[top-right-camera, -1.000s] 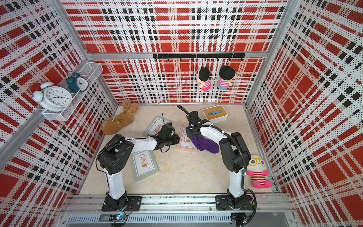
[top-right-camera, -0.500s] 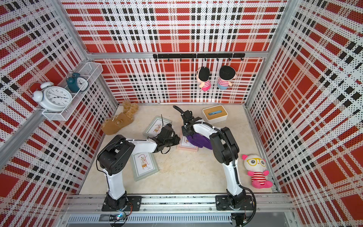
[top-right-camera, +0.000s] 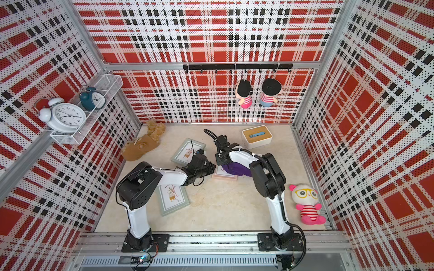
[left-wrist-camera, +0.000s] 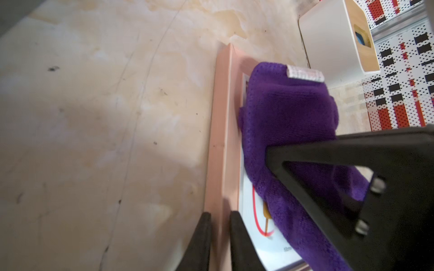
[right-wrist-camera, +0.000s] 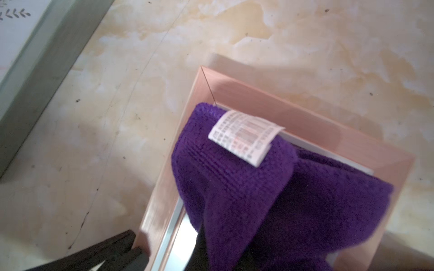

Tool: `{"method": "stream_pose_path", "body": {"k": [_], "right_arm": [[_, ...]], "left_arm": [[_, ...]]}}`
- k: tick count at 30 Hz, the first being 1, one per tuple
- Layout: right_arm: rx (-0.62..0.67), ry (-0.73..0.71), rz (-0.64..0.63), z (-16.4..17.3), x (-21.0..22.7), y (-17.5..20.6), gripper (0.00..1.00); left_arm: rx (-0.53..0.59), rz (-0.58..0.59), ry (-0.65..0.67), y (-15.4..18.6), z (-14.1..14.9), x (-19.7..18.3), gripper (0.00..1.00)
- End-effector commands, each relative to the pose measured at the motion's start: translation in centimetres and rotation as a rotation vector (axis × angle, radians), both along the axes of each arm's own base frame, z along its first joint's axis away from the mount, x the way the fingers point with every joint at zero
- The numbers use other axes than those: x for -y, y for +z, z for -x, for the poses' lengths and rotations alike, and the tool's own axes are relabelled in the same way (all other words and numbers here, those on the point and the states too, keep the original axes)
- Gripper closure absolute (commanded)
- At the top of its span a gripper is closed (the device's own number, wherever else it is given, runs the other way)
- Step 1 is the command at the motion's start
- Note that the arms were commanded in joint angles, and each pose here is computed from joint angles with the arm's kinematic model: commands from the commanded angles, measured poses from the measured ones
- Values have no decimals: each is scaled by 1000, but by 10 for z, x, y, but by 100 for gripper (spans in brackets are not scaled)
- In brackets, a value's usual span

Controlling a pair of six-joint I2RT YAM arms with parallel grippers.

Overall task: Wipe the picture frame with a cloth
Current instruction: Wipe the dirt from the picture frame.

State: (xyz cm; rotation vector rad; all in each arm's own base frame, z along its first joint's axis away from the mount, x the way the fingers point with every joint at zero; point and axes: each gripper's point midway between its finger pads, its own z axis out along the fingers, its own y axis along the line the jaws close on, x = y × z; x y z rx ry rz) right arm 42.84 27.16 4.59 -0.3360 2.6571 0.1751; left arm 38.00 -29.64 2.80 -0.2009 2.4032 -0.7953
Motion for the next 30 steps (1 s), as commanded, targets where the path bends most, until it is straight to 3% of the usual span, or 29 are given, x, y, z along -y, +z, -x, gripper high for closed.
{"method": "stream_pose_path", "body": {"k": [1, 5, 11, 15, 19, 22, 26, 30], "right_arm": [[-39, -61, 71, -5, 12, -16, 100], [36, -147, 111, -35, 27, -5, 100], [14, -148, 159, -15, 42, -7, 100], [-29, -40, 77, 1, 11, -15, 100], [-46, 4, -12, -3, -17, -12, 100], [-1, -62, 29, -18, 1, -7, 100], [39, -197, 210, -22, 58, -3, 100], [50, -177, 232, -13, 66, -2, 100]], "left_arm": [[-247, -120, -75, -64, 63, -12, 82], [-249, -125, -64, -65, 64, -14, 82], [-258, -121, -61, -66, 67, -15, 82], [-261, -114, -69, -66, 67, -12, 82], [-259, -112, -69, -64, 66, -12, 82], [-259, -112, -68, -64, 67, -12, 82], [-262, -112, -65, -65, 68, -13, 83], [-252, -103, -73, -61, 68, -10, 82]]}}
